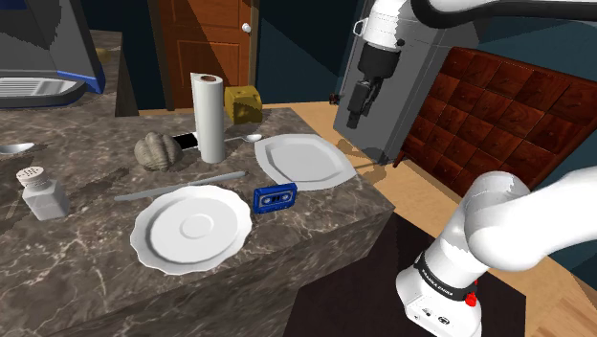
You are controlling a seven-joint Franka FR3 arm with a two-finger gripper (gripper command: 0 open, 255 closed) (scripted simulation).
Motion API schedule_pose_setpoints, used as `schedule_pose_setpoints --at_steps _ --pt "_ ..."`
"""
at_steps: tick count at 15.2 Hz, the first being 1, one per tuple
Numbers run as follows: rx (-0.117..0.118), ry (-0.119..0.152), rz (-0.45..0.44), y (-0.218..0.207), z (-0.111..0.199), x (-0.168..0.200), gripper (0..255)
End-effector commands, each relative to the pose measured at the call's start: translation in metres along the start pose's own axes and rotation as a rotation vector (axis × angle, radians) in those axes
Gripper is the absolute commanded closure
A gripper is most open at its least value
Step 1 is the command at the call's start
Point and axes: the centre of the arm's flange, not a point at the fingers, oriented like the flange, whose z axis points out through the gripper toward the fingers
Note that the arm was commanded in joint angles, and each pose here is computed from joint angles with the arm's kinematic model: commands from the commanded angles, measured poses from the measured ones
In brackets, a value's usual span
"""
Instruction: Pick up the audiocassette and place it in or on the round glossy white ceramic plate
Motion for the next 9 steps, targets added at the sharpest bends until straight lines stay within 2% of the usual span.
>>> schedule_pose_setpoints --at_steps 1,9 --pt "0.015 0.023 -0.107 -0.013 0.014 0.012 0" --pt "0.075 0.102 -0.517 -0.084 0.063 0.045 0"
